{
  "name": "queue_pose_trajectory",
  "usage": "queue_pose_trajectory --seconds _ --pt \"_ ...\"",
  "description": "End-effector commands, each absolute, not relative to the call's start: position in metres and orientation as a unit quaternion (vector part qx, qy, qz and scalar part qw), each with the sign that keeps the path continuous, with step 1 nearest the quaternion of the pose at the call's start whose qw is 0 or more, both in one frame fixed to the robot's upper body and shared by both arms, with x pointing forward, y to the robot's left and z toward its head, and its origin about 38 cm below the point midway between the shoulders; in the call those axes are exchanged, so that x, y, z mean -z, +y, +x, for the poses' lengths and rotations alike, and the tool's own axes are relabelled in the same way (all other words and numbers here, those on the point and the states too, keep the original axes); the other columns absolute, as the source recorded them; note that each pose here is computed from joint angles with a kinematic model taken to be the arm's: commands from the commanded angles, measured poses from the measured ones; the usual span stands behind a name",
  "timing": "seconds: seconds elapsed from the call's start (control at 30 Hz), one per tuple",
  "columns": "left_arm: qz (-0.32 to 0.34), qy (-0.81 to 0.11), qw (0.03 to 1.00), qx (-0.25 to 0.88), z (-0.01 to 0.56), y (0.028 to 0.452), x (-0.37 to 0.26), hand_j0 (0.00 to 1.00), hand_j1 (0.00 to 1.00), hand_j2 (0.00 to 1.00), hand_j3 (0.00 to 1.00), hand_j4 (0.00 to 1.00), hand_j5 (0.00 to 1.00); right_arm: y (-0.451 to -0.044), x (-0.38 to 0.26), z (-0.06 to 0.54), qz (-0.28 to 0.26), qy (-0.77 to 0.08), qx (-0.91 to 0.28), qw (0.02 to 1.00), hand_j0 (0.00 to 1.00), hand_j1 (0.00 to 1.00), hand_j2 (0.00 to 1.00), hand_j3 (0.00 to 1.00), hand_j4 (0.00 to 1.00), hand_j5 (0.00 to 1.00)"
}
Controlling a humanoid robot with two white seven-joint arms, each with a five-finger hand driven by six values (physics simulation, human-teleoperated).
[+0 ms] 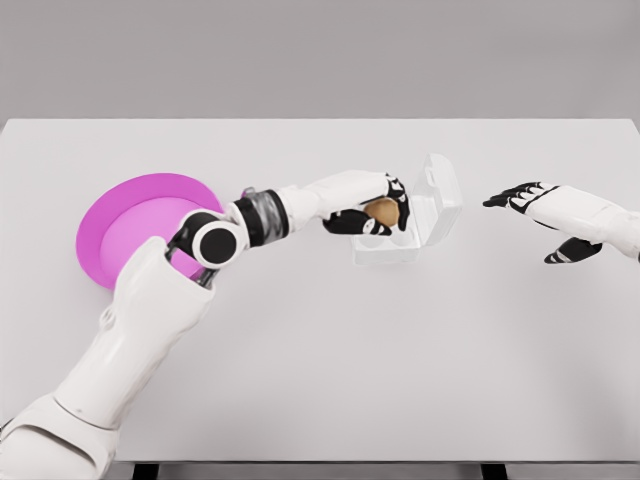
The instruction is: Pack egg into the box and close the box lid
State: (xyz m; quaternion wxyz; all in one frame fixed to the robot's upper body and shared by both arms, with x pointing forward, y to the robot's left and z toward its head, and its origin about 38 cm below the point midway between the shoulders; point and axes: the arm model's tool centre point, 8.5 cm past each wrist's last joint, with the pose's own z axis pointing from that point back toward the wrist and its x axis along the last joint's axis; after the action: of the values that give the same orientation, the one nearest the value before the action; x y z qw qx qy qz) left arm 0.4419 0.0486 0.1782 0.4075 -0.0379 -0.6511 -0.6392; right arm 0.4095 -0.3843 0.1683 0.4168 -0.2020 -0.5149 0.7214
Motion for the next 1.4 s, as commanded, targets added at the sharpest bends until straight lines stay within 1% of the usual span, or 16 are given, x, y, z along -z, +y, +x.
queue_pose_trajectory --seconds 0.0,0.33,0.6,0.77,0.87,0.97,1.37 --pt "-0.046 -0.644 0.418 0.639 0.444 0.045 -0.169 0.32 0.32 0.32 0.32 0.32 0.32 -0.385 -0.169 0.410 -0.202 -0.516 -0.720 0.418 1.00 1.00 1.00 1.00 1.00 1.00" --pt "-0.057 -0.633 0.434 0.638 0.455 0.035 -0.160 0.33 0.33 0.33 0.33 0.33 0.33 -0.385 -0.169 0.410 -0.202 -0.516 -0.719 0.418 1.00 1.00 1.00 1.00 1.00 1.00" --pt "-0.057 -0.627 0.443 0.638 0.459 0.037 -0.155 0.35 0.35 0.35 0.35 0.35 0.35 -0.384 -0.169 0.410 -0.201 -0.517 -0.719 0.418 1.00 1.00 1.00 1.00 1.00 1.00" --pt "-0.057 -0.627 0.443 0.638 0.459 0.037 -0.155 0.40 0.40 0.40 0.40 0.40 0.40 -0.385 -0.169 0.410 -0.202 -0.516 -0.719 0.418 1.00 1.00 1.00 1.00 1.00 1.00" --pt "-0.057 -0.627 0.442 0.639 0.459 0.037 -0.155 0.48 0.48 0.48 0.48 0.48 0.48 -0.383 -0.168 0.410 -0.201 -0.517 -0.720 0.417 1.00 1.00 1.00 1.00 1.00 1.00" --pt "-0.059 -0.622 0.450 0.638 0.461 0.039 -0.150 0.51 0.51 0.51 0.51 0.51 0.51 -0.384 -0.168 0.409 -0.200 -0.518 -0.719 0.418 1.00 1.00 1.00 1.00 1.00 1.00" --pt "-0.059 -0.622 0.450 0.638 0.461 0.040 -0.150 0.57 0.57 0.57 0.57 0.57 0.57 -0.383 -0.169 0.410 -0.201 -0.518 -0.719 0.418 1.00 1.00 1.00 1.00 1.00 1.00"
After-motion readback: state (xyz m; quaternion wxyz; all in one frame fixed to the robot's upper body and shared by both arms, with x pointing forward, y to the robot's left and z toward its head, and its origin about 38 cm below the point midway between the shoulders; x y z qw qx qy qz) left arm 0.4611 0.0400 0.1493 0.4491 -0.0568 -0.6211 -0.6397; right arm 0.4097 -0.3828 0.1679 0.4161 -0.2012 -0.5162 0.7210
